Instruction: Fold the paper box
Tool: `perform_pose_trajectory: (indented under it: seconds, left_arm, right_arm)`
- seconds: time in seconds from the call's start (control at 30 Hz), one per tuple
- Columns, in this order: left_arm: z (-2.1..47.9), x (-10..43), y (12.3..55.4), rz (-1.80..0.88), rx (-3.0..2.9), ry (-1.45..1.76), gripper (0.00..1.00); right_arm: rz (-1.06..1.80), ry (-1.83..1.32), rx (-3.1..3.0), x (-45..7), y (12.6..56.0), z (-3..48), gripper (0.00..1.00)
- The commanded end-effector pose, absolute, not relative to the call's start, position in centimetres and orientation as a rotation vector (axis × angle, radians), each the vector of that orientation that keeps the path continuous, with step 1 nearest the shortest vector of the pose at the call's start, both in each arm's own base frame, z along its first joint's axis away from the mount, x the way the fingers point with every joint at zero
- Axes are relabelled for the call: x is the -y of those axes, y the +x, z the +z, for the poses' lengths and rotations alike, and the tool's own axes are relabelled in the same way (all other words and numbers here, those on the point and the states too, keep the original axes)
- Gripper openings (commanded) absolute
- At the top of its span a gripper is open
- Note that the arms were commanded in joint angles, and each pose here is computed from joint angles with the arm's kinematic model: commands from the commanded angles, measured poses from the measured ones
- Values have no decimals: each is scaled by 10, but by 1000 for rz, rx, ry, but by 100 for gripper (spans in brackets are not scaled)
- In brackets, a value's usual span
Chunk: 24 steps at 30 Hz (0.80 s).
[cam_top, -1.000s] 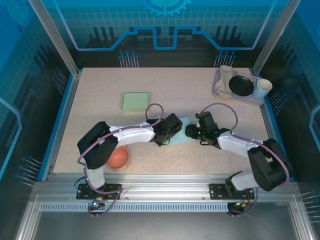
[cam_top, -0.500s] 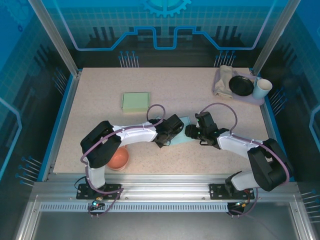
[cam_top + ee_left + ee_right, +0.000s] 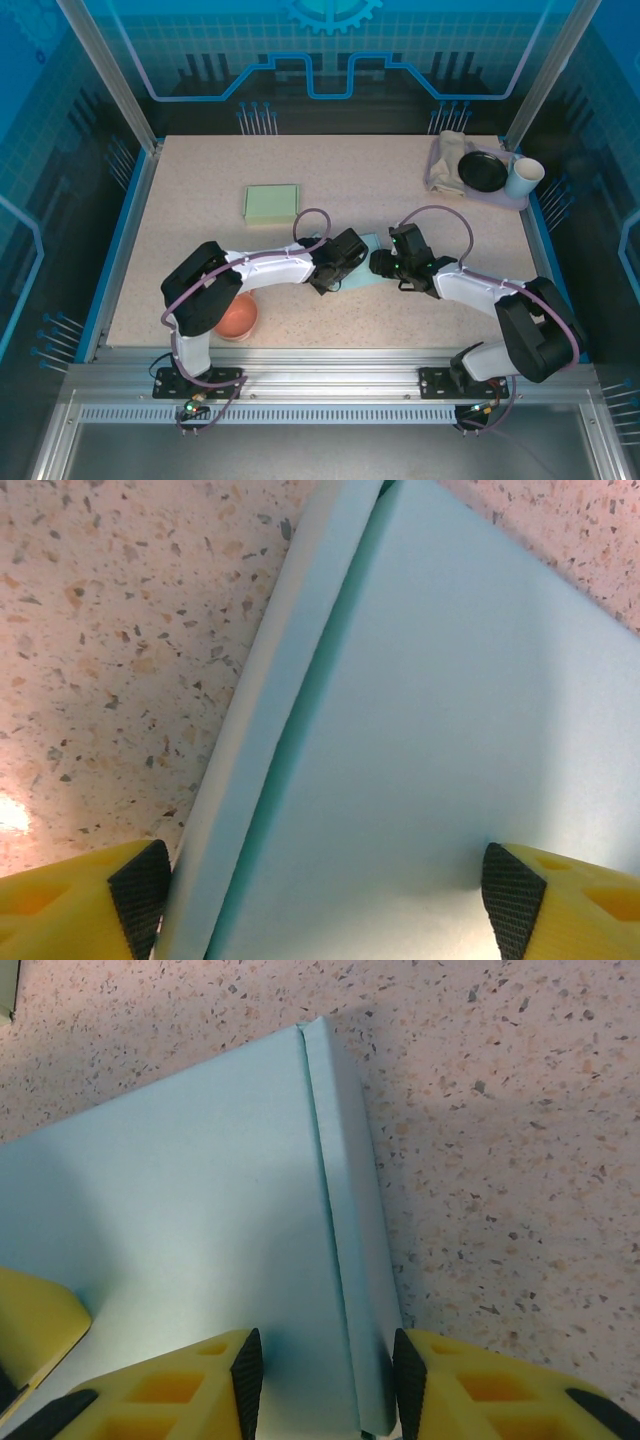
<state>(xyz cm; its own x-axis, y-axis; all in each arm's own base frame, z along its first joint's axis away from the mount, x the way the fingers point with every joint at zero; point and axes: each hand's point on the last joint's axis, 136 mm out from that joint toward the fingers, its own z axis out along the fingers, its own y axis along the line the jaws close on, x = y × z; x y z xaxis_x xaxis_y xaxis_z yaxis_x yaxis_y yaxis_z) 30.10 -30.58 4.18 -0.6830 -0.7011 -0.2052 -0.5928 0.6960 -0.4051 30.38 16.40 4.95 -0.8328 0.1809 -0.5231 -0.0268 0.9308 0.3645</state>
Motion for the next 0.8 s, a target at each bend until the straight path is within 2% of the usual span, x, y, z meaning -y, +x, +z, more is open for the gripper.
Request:
perform_pose_trajectory:
  seconds: [0.0, 0.2, 0.47, 0.77]
  left_arm:
    - [45, 306, 300, -412, -2553, -1038, 82]
    - [40, 303, 300, -384, -2545, -1056, 76]
    - [47, 305, 298, -382, -2565, -1064, 80]
    - [52, 303, 314, -333, -2546, -975, 78]
  right_arm:
    - [465, 74, -2529, -169, 302, 49, 41]
    - [461, 69, -2526, -170, 301, 50, 41]
    - [450, 67, -2529, -171, 301, 49, 41]
    - [543, 144, -2543, -182, 287, 48, 41]
